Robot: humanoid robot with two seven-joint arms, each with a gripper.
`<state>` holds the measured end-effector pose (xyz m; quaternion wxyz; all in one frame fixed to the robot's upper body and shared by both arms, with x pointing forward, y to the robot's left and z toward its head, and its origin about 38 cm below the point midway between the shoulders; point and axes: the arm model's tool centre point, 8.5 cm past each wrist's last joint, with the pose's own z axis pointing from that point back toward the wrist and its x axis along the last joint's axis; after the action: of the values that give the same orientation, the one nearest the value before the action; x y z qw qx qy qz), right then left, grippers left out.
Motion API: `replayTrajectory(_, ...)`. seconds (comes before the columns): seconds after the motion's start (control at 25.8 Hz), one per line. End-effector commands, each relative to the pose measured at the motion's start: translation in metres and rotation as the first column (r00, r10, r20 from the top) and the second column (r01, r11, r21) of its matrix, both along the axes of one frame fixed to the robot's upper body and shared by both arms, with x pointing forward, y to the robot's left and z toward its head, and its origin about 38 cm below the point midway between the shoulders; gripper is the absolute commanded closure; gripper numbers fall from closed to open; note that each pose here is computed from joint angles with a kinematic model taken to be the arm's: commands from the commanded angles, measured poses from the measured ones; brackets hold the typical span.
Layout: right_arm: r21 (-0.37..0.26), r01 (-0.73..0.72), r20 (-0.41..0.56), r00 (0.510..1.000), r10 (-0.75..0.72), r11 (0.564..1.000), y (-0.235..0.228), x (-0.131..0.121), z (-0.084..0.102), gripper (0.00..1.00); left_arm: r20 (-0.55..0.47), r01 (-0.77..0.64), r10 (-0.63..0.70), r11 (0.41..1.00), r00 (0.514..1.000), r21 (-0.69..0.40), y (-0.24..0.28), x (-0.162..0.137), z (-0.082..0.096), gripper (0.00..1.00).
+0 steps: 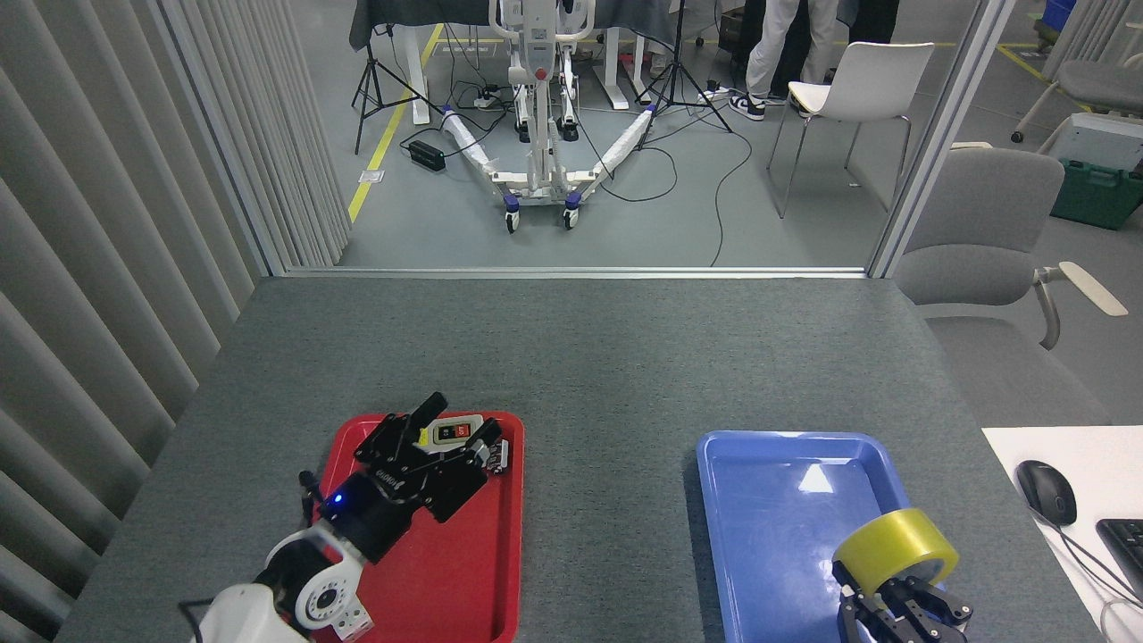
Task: Place and move tape with both arms
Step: 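Release the tape from the left gripper and retract the left arm, then lower the tape into the blue tray with the right gripper and release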
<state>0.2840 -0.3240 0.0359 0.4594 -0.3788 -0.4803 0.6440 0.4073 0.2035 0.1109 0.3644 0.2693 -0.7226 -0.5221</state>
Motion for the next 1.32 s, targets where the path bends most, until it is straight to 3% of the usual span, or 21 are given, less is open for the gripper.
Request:
replayTrajectory(0.0, -0.009, 0.108, -0.157, 0.982, -0.108, 0.994, -0.021, 0.017, 0.008, 1.00, 0.061, -0.230, 0.223, 0.963, 0.973, 0.142, 0.044, -0.044, -0.023, 0.01)
replayTrajectory(0.08, -0.018, 0.160, -0.216, 0.963, -0.160, 0.987, -0.032, 0.029, 0.016, 1.00, 0.098, -0.371, 0.358, 0.897, 0.929, 0.241, 0.062, -0.062, -0.032, 0.01)
replayTrajectory(0.15, -0.029, 0.184, -0.263, 0.947, -0.186, 0.982, -0.033, 0.036, 0.017, 1.00, 0.109, -0.464, 0.452, 0.843, 0.886, 0.272, 0.072, -0.061, -0.034, 0.01)
replayTrajectory(0.27, -0.080, 0.155, -0.404, 0.898, -0.174, 0.985, -0.027, 0.045, 0.019, 1.00, 0.093, -0.470, 0.462, 0.847, 0.882, 0.250, 0.064, -0.061, -0.036, 0.01)
replayTrajectory(0.35, -0.132, 0.127, -0.551, 0.815, -0.179, 0.983, -0.029, 0.047, 0.020, 1.00, 0.095, -0.458, 0.448, 0.854, 0.889, 0.247, 0.059, -0.058, -0.035, 0.01)
replayTrajectory(0.43, -0.143, 0.123, -0.626, 0.757, -0.186, 0.982, -0.034, 0.052, 0.027, 1.00, 0.093, -0.426, 0.416, 0.869, 0.904, 0.250, 0.047, -0.056, -0.035, 0.01)
replayTrajectory(0.66, -0.108, 0.104, -0.626, 0.765, -0.149, 0.989, -0.018, 0.078, 0.033, 1.00, 0.071, -0.428, 0.426, 0.858, 0.902, 0.282, 0.056, -0.047, -0.046, 0.01)
replayTrajectory(0.89, -0.059, 0.113, -0.635, 0.763, -0.124, 0.992, 0.004, 0.091, 0.035, 1.00, 0.083, -0.429, 0.424, 0.859, 0.902, 0.280, 0.056, -0.046, -0.042, 0.01)
replayTrajectory(1.08, -0.029, 0.099, -0.697, 0.711, -0.091, 0.995, 0.021, 0.097, 0.035, 1.00, 0.075, -0.424, 0.421, 0.860, 0.904, 0.285, 0.057, -0.046, -0.044, 0.01)
replayTrajectory(1.28, -0.003, 0.100, -0.717, 0.694, -0.071, 0.995, 0.034, 0.102, 0.027, 1.00, 0.088, -0.415, 0.408, 0.863, 0.909, 0.286, 0.057, -0.047, -0.040, 0.01)
